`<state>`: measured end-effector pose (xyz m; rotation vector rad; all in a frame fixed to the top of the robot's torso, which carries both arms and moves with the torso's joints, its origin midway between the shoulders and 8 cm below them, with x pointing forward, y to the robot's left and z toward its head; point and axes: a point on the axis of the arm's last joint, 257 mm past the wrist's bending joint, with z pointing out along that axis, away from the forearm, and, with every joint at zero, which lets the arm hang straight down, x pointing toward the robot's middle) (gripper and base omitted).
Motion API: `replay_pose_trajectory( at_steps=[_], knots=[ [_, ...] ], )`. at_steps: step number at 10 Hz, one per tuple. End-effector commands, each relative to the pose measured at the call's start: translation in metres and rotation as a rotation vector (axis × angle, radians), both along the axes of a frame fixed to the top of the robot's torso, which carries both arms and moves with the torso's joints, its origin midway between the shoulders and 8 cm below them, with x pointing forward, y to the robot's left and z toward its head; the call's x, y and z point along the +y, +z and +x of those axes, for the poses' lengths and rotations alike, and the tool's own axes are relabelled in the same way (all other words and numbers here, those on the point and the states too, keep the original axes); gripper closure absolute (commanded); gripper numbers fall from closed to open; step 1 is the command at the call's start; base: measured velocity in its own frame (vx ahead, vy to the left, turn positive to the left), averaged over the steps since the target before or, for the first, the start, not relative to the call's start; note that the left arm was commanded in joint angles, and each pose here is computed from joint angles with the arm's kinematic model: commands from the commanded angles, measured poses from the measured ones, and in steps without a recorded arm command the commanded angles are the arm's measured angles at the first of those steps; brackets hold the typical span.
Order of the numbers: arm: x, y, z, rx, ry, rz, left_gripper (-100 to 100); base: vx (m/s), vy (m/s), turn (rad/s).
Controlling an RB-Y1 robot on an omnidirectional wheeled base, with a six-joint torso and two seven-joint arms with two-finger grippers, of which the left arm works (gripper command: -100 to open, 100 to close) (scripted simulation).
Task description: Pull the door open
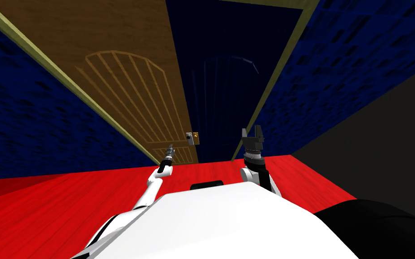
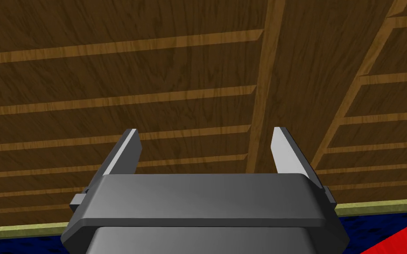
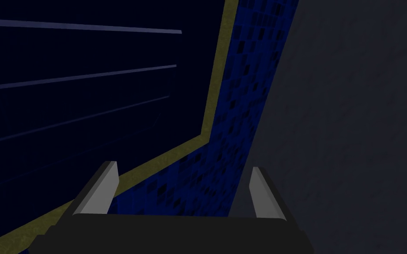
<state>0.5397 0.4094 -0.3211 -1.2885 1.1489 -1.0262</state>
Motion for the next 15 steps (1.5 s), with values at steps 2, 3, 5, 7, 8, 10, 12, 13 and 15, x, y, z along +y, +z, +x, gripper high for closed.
replay_pose_trajectory(
  at_steps=[2, 3, 5, 7, 8, 10, 12, 13, 15],
  knots=[
    [-0.014, 0.009, 0.011, -0.025, -0.022, -0.014, -100, 0.197, -0.029, -0.161],
    [-0.025, 0.013, 0.016, -0.037, -0.038, -0.021, -100, 0.221, -0.037, -0.221],
    [-0.052, 0.023, 0.028, -0.061, -0.075, -0.036, -100, 0.2, -0.09, -0.164],
    [-0.043, 0.019, 0.023, -0.053, -0.062, -0.032, 100, 0.039, -0.019, 0.0],
    [-0.043, 0.019, 0.023, -0.053, -0.062, -0.032, 100, -0.026, 0.019, -0.001],
    [-0.043, 0.019, 0.023, -0.053, -0.062, -0.032, 100, -0.026, 0.013, 0.0],
    [-0.043, 0.019, 0.023, -0.053, -0.062, -0.032, 100, -0.008, 0.004, 0.01],
    [-0.019, 0.012, 0.013, -0.033, -0.03, -0.02, -100, -0.117, 0.094, 0.209],
    [-0.013, 0.011, 0.011, -0.028, -0.023, -0.017, -100, -0.166, 0.071, 0.073]
  ],
)
